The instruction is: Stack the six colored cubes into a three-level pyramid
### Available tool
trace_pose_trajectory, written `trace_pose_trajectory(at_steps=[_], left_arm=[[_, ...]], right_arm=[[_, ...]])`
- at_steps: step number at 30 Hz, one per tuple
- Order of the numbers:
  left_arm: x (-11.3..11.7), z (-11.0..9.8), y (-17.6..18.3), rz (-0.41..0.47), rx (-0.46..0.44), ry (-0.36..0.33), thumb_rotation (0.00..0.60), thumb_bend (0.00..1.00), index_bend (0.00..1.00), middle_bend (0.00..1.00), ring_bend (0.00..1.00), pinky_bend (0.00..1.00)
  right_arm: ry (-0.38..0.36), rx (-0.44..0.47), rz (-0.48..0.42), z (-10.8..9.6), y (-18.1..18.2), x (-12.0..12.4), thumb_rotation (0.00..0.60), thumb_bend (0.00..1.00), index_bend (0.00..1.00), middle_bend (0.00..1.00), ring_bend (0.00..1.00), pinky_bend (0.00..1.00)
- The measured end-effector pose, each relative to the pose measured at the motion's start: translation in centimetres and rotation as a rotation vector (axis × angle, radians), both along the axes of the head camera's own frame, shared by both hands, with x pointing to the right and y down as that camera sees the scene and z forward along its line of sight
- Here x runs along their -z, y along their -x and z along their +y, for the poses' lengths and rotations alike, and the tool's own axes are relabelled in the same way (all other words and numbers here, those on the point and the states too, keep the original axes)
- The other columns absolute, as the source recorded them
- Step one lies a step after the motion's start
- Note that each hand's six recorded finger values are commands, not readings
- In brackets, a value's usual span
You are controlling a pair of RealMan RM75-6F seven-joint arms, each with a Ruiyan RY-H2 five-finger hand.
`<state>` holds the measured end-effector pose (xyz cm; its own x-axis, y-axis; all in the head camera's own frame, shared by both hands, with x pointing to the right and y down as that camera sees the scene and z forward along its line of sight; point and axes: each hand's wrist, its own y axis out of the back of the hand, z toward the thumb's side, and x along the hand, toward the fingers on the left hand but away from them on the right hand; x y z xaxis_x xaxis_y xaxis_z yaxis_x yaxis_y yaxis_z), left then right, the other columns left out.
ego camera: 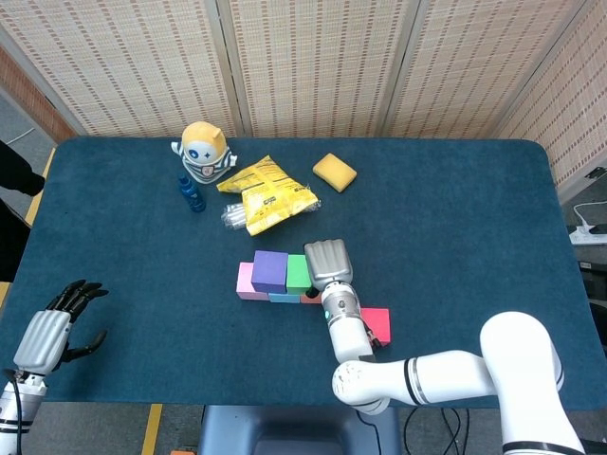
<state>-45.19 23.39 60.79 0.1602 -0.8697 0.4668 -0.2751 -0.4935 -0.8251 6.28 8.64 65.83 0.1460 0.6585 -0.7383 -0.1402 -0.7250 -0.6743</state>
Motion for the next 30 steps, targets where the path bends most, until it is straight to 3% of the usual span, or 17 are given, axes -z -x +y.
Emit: trace_pose_trajectory(at_steps=[23, 28, 30], left_arm=[[-0.22, -0.12, -0.17, -0.001, -0.004, 0.004, 0.600, 0.33, 0.22, 0.15, 0.08, 0.25], [-0.13, -0.32, -0.34, -0.005, -0.009, 0.000, 0.600, 0.33, 0.22, 0.15, 0.07, 0.25], [-0.09, -0.43, -0.45, -0.007, -0.013, -0.002, 0.600, 0.33, 0.22, 0.15, 0.07, 0.25]], right_arm=[[0.017, 0.012, 0.002, 0.24, -0.20, 0.14, 0.600, 0.22, 0.16, 0.40, 0.35, 0.40], [0.026, 0.013, -0.003, 0.24, -0.46, 0.44, 0.600, 0.22, 0.01, 0.31, 0.28, 0.37], [0.029, 0.009, -0.015, 0.16, -0.69, 0.74, 0.600, 0.22, 0.00, 0.26, 0.24, 0.36]])
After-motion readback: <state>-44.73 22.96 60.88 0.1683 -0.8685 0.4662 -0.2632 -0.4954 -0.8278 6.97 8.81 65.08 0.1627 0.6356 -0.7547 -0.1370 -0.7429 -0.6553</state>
